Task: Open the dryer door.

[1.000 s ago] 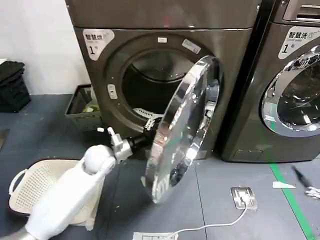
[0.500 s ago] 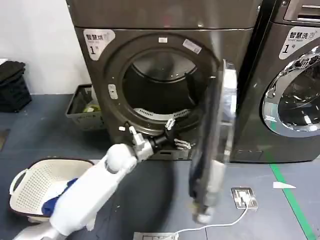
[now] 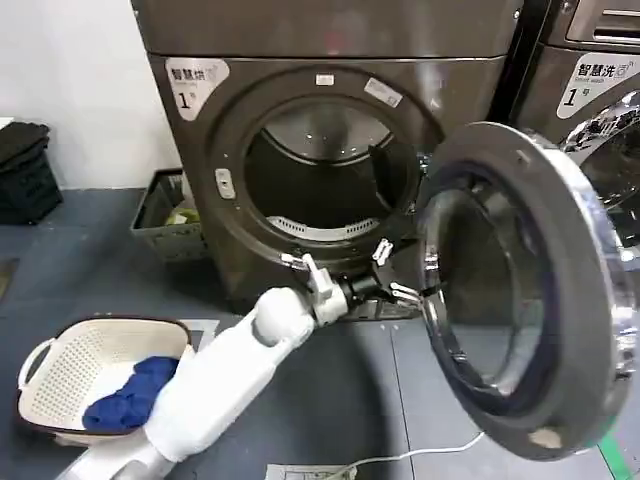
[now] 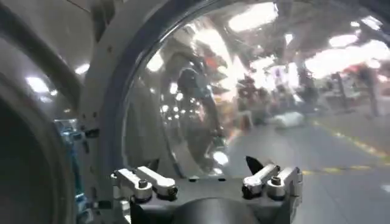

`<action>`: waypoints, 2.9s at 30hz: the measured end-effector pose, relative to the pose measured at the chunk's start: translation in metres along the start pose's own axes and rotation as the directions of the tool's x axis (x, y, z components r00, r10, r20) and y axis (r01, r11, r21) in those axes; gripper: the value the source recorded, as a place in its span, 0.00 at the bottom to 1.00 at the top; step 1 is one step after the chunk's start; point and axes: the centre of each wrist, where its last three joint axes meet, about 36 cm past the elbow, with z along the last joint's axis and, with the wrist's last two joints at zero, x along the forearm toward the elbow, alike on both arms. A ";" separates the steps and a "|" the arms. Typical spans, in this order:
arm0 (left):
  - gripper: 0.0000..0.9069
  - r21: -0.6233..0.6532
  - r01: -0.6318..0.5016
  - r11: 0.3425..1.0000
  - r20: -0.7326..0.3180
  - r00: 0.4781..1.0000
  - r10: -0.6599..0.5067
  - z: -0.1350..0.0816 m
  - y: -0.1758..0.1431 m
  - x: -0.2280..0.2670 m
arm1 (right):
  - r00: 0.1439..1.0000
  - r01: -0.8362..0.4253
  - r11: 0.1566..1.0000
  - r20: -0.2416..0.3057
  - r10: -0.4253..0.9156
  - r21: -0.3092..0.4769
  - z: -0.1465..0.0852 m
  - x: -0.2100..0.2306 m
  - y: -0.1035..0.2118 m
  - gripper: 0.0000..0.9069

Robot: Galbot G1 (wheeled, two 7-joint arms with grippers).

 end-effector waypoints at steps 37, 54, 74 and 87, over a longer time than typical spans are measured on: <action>1.00 0.012 0.028 1.000 0.037 0.999 -0.028 -0.007 -0.024 -0.102 | 0.908 -0.373 0.887 -0.088 0.409 0.274 0.026 0.019 -0.072 1.00; 1.00 0.098 0.083 0.992 0.022 0.996 -0.086 -0.049 -0.040 -0.003 | 0.910 -0.355 0.895 -0.120 0.397 0.269 0.026 0.019 -0.069 1.00; 1.00 0.125 0.792 0.597 -0.291 0.605 -0.741 -0.069 0.007 0.219 | 0.924 -0.273 0.916 -0.184 0.334 0.293 0.050 0.005 -0.073 1.00; 1.00 0.309 0.942 0.130 -0.580 0.295 -0.760 -0.076 0.034 0.299 | 0.949 -0.230 0.933 -0.150 0.278 0.277 0.042 -0.036 -0.062 1.00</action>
